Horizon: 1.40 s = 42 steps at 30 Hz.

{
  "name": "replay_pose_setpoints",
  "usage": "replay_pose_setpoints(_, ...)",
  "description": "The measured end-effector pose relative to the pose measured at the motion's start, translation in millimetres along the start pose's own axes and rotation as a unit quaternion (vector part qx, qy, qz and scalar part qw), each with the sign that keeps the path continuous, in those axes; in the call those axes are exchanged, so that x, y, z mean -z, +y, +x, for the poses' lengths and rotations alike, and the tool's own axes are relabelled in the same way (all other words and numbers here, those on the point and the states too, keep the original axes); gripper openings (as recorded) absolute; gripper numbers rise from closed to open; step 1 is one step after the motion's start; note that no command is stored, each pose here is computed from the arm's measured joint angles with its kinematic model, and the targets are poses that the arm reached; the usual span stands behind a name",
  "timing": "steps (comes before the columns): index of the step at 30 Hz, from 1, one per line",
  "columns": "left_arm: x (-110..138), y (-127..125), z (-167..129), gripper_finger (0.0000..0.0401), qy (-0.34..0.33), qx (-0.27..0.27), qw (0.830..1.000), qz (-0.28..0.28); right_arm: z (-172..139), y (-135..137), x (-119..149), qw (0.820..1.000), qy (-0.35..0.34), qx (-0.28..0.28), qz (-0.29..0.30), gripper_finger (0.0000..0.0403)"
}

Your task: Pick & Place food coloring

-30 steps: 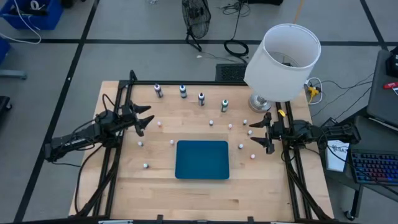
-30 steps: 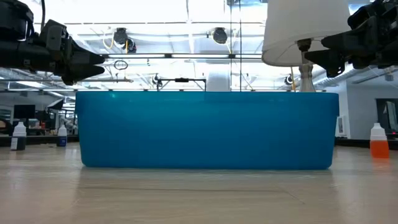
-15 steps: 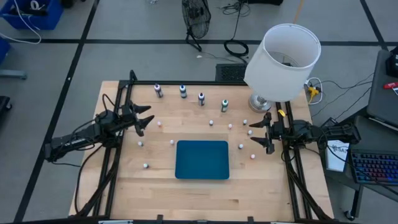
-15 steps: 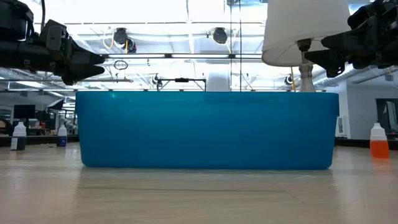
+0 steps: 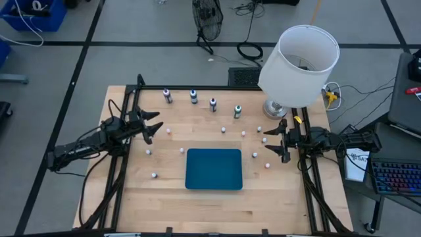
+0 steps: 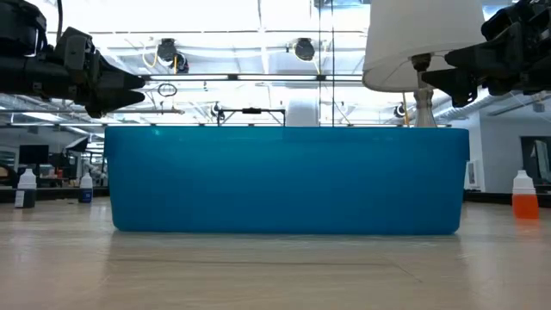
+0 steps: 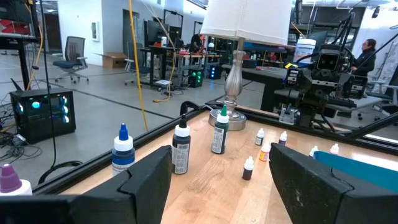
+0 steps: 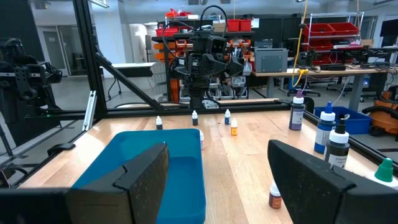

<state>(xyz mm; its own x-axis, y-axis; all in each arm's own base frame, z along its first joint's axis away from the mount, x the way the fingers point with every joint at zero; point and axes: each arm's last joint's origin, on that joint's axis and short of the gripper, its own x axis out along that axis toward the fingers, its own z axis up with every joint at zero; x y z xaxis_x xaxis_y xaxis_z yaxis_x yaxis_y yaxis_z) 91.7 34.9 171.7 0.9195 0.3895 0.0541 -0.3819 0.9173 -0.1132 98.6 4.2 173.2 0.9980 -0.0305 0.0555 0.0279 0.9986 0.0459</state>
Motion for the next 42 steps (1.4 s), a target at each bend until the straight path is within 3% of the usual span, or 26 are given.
replay_pose_setpoints(8, 0, 0, 0, 0.0269, 0.0, 0.0, 1.0, 0.0, 0, 0, -2, 1.0, -0.01, 0.0, 0.006, 0.0263)
replay_pose_setpoints(15, 0, 0, 0, 0.0269, 0.0, 0.0, 1.0, 0.0, 0, 0, -9, 0.983, -0.048, -0.01, 0.177, 0.0263)
replay_pose_setpoints(17, 0, 0, 0, 0.0269, 0.0, 0.0, 1.0, 0.0, -1, 0, -13, 0.978, -0.066, -0.012, 0.2, 0.0263)
replay_pose_setpoints(26, 0, 0, 0, 0.0269, 0.0, 0.0, 1.0, 0.0, -2, -4, -16, 0.974, -0.099, 0.06, 0.196, 0.0263)
replay_pose_setpoints(37, 0, 0, 0, 0.0269, 0.0, 0.0, 1.0, 0.0, -2, -4, -19, 0.969, -0.114, 0.052, 0.213, 0.0263)
replay_pose_setpoints(39, 0, 0, 0, 0.0269, 0.0, 0.0, 1.0, 0.0, -1, -2, -17, 0.97, -0.09, 0.032, 0.224, 0.0263)
replay_pose_setpoints(42, 0, 0, 0, 0.0269, 0.0, 0.0, 1.0, 0.0, 2, 2, -18, 0.97, 0.015, 0.009, 0.241, 0.0258)
